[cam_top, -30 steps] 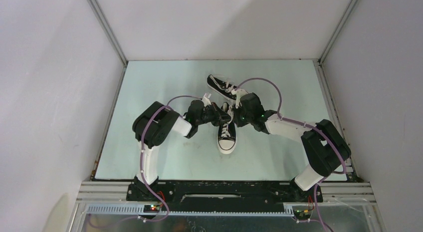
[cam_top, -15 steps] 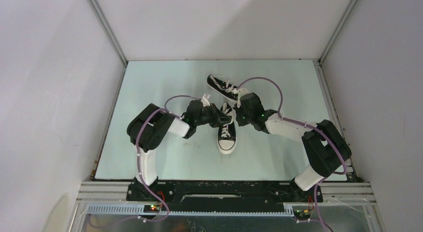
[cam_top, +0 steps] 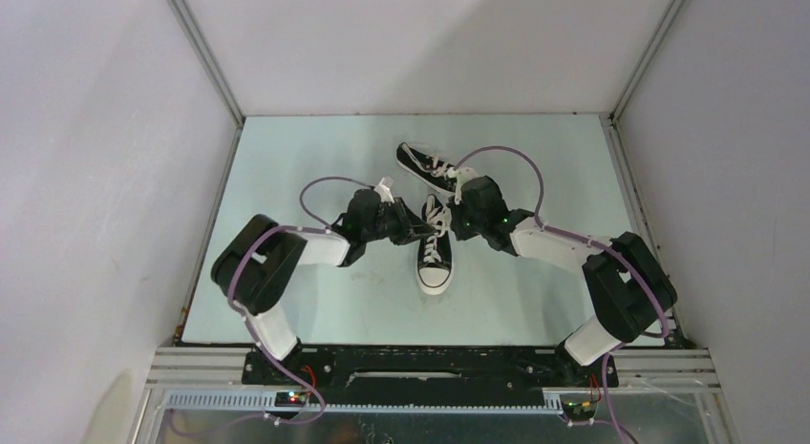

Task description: Tie the shoes

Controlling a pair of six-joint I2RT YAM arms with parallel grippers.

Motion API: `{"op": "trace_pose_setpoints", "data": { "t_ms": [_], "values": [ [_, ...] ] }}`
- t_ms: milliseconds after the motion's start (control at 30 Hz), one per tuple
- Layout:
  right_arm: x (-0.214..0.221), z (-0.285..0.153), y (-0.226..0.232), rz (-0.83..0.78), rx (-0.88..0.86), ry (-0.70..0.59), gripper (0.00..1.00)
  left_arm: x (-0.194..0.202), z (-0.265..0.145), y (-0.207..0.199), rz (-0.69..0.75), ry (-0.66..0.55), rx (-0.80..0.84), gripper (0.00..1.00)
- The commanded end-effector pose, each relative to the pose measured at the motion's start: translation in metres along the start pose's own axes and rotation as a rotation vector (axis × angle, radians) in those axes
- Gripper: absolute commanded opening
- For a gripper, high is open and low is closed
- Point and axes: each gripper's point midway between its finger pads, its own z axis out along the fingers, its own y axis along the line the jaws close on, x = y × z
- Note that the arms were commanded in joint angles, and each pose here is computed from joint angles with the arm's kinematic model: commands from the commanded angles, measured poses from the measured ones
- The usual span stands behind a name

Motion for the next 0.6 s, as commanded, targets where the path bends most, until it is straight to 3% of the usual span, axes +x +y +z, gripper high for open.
{"op": "trace_pose_setpoints", "data": {
  "t_ms": [0,100,233,267,367,433,567],
  "values": [
    [-0.026,-0.013,0.017,0.012,-0.074,-0.091,0.0,-0.014,-0.022,-0.003,0.113,-0.064,-0.073,0.21],
    [-0.031,-0.013,0.022,0.011,-0.102,-0.112,0.0,-0.017,-0.033,-0.007,0.144,-0.08,-0.11,0.24],
    [-0.031,-0.013,0.026,0.013,-0.121,-0.111,0.0,-0.023,-0.046,-0.015,0.22,-0.114,-0.143,0.4],
    [-0.03,-0.013,0.027,0.013,-0.13,-0.11,0.0,-0.024,-0.047,-0.014,0.244,-0.119,-0.158,0.53],
    [-0.031,-0.013,0.03,0.012,-0.147,-0.113,0.0,-0.034,-0.051,-0.026,0.291,-0.156,-0.167,0.8],
    [-0.03,-0.013,0.031,0.013,-0.15,-0.112,0.0,-0.037,-0.05,-0.031,0.302,-0.157,-0.169,0.87],
    [-0.03,-0.012,0.033,0.013,-0.155,-0.109,0.0,-0.041,-0.045,-0.039,0.317,-0.161,-0.175,0.9]
  ]
}}
